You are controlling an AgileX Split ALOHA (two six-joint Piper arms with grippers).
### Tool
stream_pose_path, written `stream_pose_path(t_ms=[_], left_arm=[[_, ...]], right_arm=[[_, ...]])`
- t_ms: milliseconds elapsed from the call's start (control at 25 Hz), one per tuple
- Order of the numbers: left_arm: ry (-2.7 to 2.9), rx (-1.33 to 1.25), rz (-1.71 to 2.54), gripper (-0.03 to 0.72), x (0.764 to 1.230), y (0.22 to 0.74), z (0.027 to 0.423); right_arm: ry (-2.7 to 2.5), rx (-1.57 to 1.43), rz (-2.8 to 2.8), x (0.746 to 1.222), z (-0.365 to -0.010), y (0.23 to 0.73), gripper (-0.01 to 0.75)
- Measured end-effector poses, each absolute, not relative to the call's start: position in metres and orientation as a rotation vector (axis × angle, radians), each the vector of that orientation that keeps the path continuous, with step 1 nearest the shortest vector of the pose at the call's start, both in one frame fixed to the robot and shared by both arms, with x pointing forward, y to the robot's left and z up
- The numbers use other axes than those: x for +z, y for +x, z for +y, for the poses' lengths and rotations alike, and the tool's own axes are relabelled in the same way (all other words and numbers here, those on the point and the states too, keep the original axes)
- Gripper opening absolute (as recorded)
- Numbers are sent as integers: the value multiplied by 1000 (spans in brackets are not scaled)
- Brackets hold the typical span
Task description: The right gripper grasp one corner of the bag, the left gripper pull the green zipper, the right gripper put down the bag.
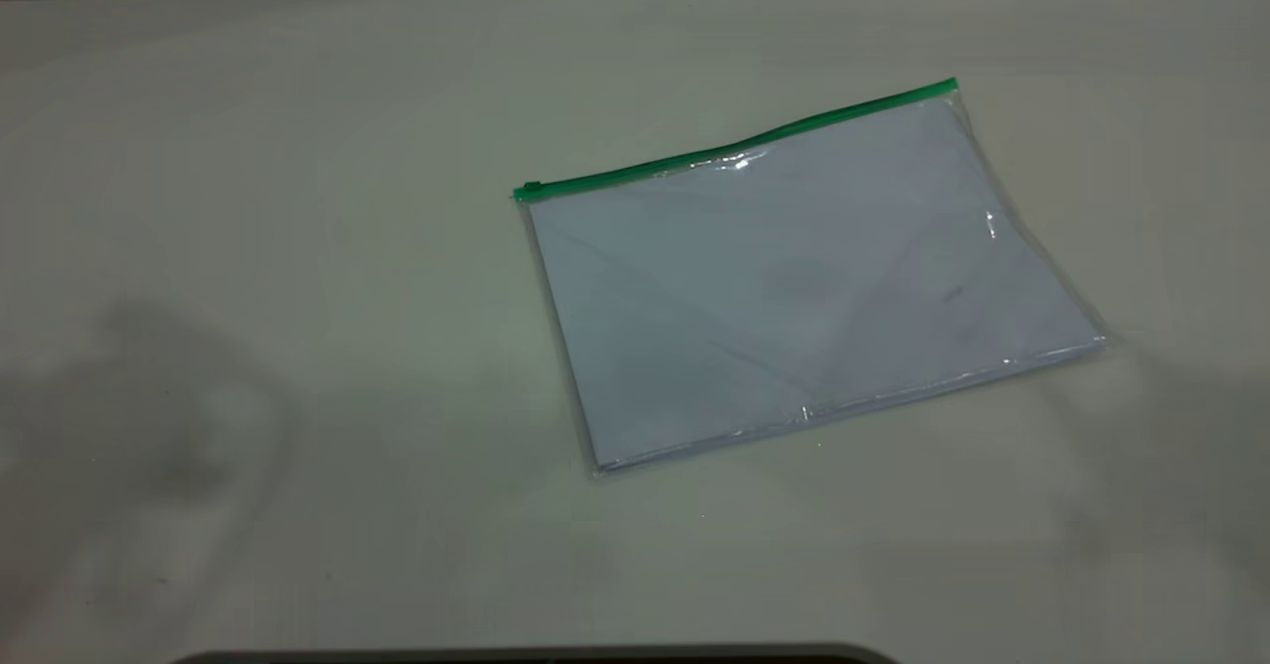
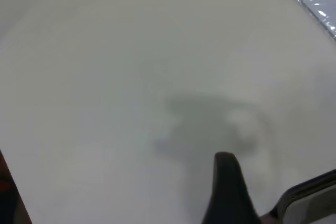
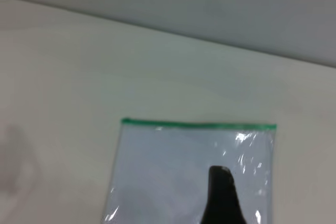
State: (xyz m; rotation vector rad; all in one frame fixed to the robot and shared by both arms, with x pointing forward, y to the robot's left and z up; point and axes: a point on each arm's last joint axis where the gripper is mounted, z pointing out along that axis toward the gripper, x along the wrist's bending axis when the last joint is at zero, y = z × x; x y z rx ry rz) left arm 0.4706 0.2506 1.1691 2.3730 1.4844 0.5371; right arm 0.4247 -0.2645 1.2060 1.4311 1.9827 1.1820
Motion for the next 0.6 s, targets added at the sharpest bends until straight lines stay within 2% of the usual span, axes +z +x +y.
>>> stream_pose_path(t_ms=[200,600], left_arm=[[2217,537,1591,575,1183,452,254],[2168,478,1685,575,1156,402,266]], right_arm=[[1423,1185,2014,1205,-262,371,585],[1450,1162,2052,1118,-261,287,584]])
